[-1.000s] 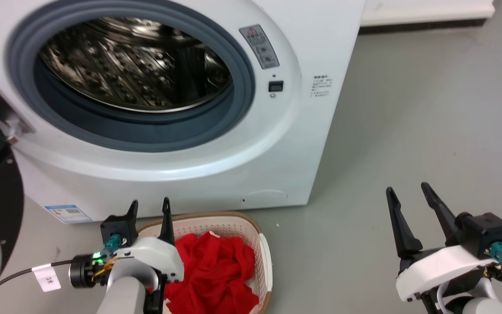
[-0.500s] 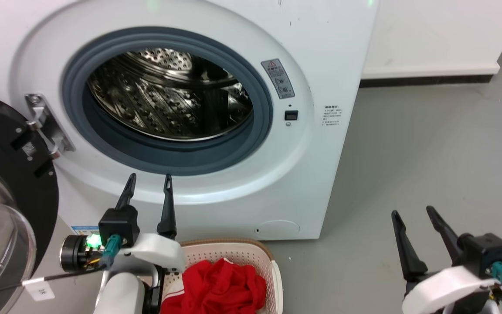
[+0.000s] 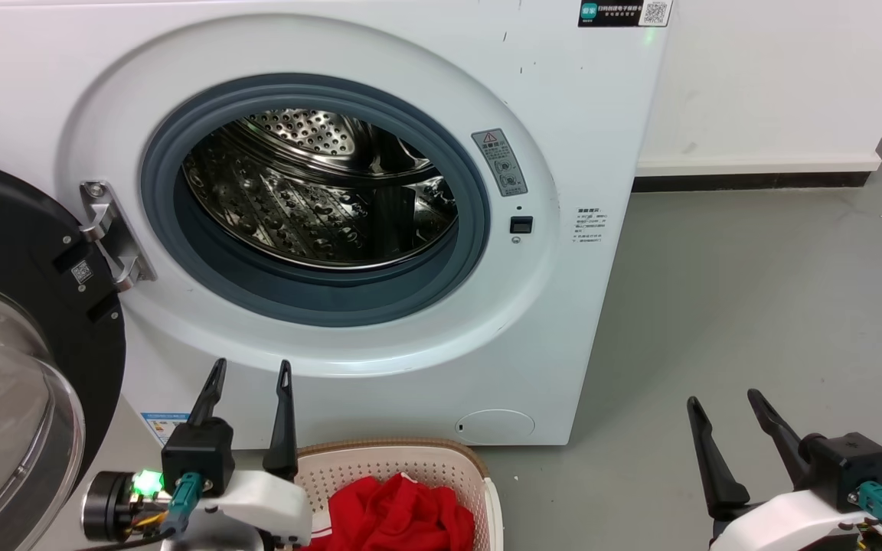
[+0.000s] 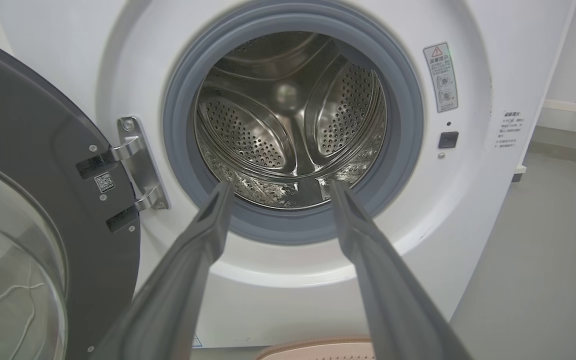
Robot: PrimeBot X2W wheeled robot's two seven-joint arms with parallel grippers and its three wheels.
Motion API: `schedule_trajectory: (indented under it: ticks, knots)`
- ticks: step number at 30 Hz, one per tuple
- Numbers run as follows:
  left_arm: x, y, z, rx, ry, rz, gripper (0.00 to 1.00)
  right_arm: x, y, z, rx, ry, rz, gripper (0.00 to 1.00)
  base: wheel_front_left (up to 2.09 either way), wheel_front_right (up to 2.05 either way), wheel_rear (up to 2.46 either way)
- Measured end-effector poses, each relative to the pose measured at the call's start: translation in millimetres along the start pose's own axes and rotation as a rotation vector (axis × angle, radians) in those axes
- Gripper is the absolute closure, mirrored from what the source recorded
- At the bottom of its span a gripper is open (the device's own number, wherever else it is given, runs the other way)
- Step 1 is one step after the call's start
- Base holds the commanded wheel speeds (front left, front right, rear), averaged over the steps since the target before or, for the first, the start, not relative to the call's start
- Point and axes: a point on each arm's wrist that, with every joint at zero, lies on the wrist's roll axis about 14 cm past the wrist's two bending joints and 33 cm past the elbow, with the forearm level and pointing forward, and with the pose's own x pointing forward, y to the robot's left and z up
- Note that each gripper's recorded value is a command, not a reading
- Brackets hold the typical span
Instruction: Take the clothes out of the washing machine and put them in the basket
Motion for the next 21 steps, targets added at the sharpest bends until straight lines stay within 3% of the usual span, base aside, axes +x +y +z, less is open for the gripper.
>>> schedule_trajectory:
  ticks: [21]
  knots:
    - [-11.4, 3.4, -4.9, -0.005, 0.047, 0.01, 0.0, 1.0, 3.3, -0.5, 0.004, 0.004, 0.01, 0.0, 0.0, 0.0, 0.0]
